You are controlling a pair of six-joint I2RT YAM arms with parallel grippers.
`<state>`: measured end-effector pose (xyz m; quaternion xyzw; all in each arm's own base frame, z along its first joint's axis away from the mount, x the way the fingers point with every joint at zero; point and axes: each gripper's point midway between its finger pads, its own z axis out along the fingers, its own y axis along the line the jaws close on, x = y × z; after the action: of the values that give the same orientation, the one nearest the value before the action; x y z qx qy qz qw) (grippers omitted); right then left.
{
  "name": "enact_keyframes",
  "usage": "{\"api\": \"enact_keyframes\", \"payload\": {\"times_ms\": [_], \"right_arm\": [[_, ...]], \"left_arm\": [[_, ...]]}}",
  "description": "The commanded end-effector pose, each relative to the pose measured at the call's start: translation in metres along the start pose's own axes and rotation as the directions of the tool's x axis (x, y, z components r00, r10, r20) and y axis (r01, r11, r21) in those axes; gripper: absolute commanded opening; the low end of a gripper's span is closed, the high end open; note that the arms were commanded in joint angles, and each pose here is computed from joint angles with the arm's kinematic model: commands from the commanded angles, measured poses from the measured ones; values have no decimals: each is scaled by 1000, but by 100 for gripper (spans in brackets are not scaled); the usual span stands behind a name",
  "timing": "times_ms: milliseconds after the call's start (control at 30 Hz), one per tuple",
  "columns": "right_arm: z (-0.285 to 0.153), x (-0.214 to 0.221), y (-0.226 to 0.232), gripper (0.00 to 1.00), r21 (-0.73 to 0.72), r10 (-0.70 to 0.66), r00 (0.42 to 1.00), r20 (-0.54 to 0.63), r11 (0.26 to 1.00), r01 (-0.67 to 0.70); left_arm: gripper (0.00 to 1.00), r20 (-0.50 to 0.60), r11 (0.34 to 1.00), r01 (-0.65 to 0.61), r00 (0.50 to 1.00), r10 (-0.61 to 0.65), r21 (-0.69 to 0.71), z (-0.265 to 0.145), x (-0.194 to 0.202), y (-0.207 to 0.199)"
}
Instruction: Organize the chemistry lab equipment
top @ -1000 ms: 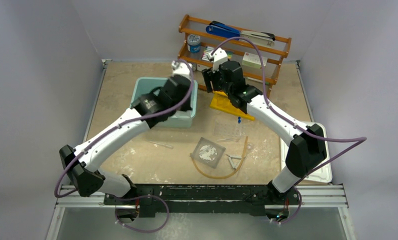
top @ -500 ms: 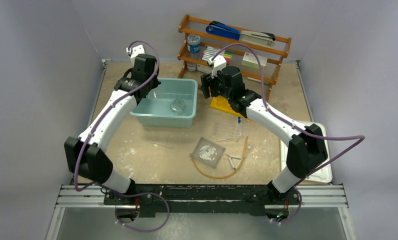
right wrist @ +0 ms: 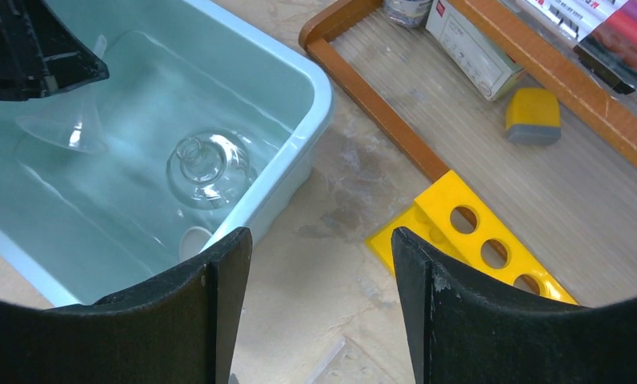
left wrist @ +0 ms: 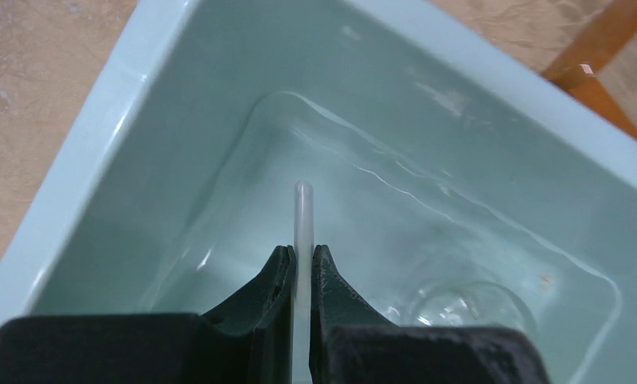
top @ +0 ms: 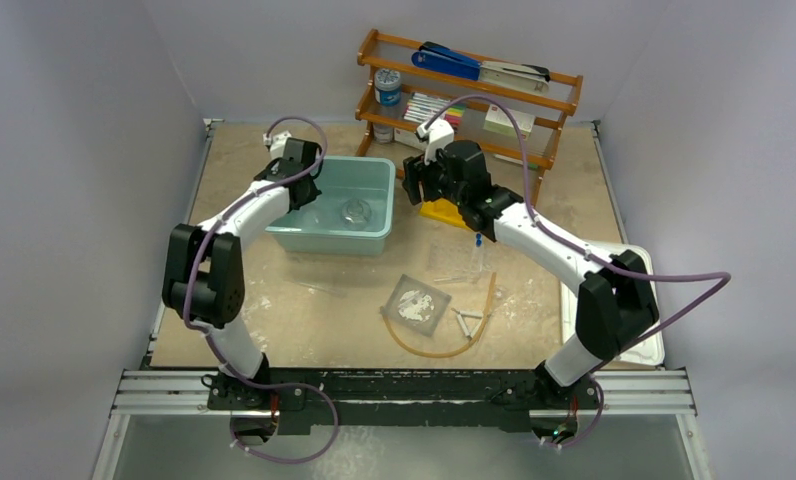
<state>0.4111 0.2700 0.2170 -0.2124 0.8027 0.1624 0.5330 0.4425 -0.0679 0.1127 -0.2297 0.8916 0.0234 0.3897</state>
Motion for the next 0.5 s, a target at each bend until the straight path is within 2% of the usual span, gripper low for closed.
{"api": "enact_keyframes", "payload": {"times_ms": [0, 133, 200, 300, 367, 467], "right_arm": [[-15, -23, 3, 67, -19, 30, 997, 64, 999, -29], [-19, -12, 1, 68, -4, 33, 999, 28, 999, -33], [-20, -4, -1, 69, 5, 36, 999, 8, 999, -36], [-20, 8, -3, 69, 17, 44, 999, -18, 999, -44], [-17, 13, -3, 69, 24, 53, 998, -27, 998, -52], [-14, 16, -2, 69, 20, 65, 997, -49, 998, -64]], "left_arm": [[0, 42, 999, 39, 998, -39, 8, 18, -9, -2], [6, 26, 1000, 27, 999, -27, -13, 27, -3, 3], [16, 34, 999, 29, 999, -28, -21, 28, -4, 5], [40, 64, 999, 43, 997, -42, -26, 22, -14, 6], [50, 93, 998, 60, 994, -58, -18, 11, -28, 4], [57, 152, 997, 80, 985, -79, -2, -13, -53, 3]]}}
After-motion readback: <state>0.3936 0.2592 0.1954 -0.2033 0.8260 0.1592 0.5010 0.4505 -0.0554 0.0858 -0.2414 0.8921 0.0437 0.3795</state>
